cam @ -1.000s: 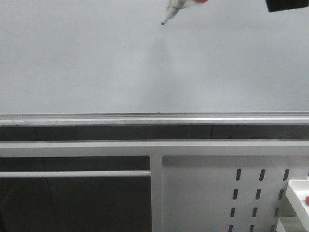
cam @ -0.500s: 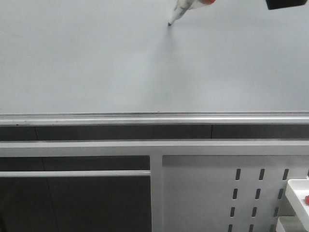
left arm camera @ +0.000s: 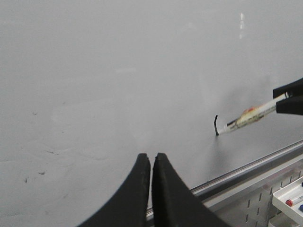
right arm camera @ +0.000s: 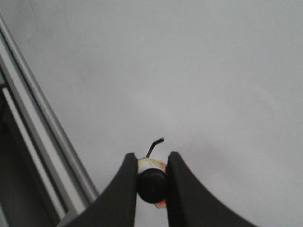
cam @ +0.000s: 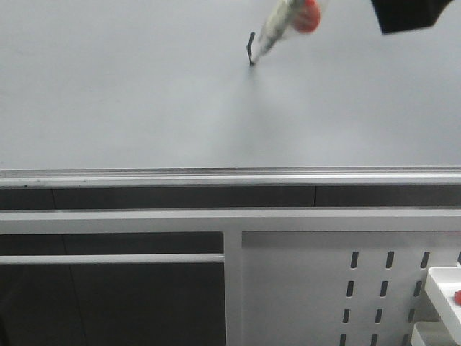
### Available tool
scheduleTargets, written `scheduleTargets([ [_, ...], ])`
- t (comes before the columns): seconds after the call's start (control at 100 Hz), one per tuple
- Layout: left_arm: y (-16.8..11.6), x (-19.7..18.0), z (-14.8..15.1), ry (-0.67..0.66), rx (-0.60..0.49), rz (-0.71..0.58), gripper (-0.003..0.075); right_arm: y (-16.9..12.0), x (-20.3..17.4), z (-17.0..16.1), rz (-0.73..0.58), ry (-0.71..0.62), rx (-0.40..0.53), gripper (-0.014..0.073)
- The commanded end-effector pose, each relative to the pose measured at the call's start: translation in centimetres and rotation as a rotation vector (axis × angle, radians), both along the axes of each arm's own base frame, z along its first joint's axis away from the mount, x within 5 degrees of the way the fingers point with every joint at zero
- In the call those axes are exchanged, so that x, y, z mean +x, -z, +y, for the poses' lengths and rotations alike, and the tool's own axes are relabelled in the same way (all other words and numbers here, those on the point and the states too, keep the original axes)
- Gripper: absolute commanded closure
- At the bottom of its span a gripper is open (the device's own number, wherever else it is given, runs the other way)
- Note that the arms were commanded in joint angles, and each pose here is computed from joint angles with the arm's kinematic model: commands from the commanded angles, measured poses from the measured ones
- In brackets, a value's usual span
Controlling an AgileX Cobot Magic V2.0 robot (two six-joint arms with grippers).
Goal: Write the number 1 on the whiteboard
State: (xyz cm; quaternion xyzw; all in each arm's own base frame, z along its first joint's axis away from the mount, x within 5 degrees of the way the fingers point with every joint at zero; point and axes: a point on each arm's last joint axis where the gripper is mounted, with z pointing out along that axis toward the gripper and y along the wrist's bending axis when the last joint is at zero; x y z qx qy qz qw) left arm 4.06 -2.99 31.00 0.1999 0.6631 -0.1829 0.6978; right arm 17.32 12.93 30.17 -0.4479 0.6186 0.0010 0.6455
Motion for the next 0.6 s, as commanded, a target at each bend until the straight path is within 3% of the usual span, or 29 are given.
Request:
scheduleTargets([
  [0.0, -1.5, 0.0, 0.2, -0.022, -0.069, -0.063, 0.0740, -0.2, 1.2, 0.0, -0.027, 0.043, 0.026, 0.0644],
  [0.22, -1.5, 0.0, 0.2, -0.022, -0.069, -0.063, 0.0740, 2.4, 2.9, 1.1, 0.036, 0.054, -0.010, 0.0645],
  [0.38, -1.5, 0.0, 0.2, -0.022, -0.068, -0.064, 0.0740, 1.9, 3.0, 1.1, 0.003, 0.056, 0.012, 0.0648],
  [0.59, -1.4, 0.0, 0.2, -0.010, -0.098, -0.045, 0.0740, 0.8, -0.2, 1.3, 0.133, -0.058, -0.070, 0.0667],
])
